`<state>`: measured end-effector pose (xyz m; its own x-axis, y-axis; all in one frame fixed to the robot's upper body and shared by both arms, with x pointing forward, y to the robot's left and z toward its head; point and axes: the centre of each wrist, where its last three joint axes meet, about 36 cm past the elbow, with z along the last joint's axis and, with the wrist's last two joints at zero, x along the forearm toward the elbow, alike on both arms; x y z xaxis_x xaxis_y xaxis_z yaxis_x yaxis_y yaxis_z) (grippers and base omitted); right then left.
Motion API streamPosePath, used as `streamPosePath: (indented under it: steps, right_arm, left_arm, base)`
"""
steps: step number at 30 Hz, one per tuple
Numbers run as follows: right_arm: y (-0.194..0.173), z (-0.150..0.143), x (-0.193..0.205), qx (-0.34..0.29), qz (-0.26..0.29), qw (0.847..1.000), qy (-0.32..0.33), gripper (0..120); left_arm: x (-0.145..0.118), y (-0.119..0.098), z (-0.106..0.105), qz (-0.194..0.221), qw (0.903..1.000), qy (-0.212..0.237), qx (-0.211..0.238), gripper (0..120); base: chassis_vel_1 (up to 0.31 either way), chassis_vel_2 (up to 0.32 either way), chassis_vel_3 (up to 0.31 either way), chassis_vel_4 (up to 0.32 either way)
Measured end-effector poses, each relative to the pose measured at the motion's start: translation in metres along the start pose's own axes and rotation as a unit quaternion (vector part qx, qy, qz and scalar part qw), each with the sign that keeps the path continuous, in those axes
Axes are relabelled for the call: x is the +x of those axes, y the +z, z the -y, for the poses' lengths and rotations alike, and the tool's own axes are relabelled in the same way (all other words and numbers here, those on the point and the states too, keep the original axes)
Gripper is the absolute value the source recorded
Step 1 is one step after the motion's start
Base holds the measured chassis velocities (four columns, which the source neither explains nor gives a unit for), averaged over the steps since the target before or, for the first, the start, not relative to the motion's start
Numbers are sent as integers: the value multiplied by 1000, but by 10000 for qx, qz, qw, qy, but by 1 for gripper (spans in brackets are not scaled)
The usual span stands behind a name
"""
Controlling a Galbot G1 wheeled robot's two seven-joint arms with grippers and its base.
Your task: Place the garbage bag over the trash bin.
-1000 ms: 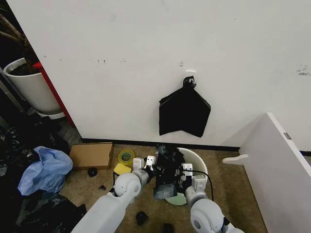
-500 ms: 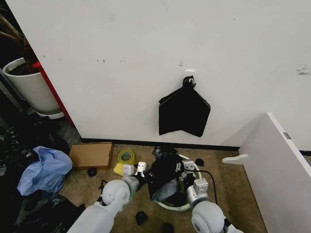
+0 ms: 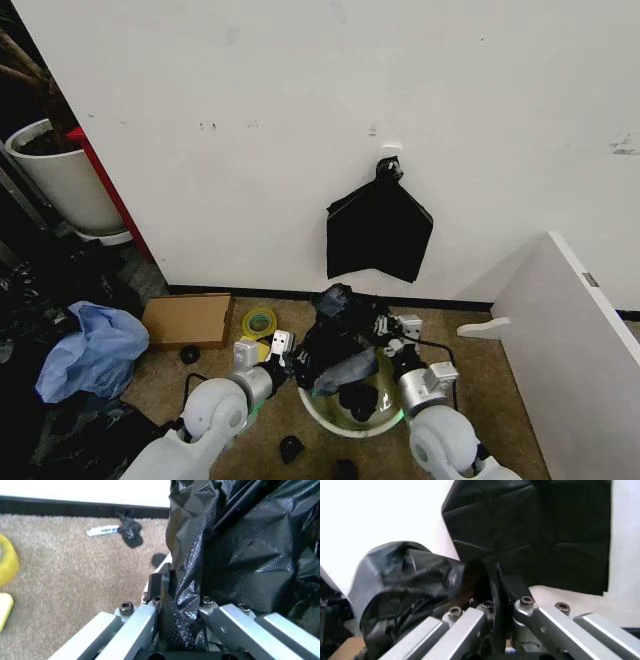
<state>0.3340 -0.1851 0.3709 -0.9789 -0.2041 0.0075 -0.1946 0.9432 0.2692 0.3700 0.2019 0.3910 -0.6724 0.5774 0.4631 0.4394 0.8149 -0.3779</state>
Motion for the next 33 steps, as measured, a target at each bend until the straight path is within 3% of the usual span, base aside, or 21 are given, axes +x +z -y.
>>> streamPosePath:
  steps: [11, 17, 21, 33]
  right_arm:
    - [-16, 4, 11, -267, -137, 9995, 99, 0]
    - [-19, 3, 13, -599, -525, 9966, 229, 0]
    - [-30, 0, 13, -835, -1135, 9888, 484, 0]
    - [-17, -12, 13, -878, -1670, 9806, 534, 0]
  left_arm:
    - [10, -26, -23, 549, 9981, -280, 8, 1]
    - [15, -43, -39, 833, 9956, -410, 127, 1]
    - [22, -53, -51, 991, 9934, -524, 225, 1]
    - [27, -82, -60, 1439, 9869, -514, 526, 1]
  base:
    - [0, 0, 0, 0]
    - [0, 0, 0, 0]
    - [0, 0, 0, 0]
    - [0, 0, 0, 0]
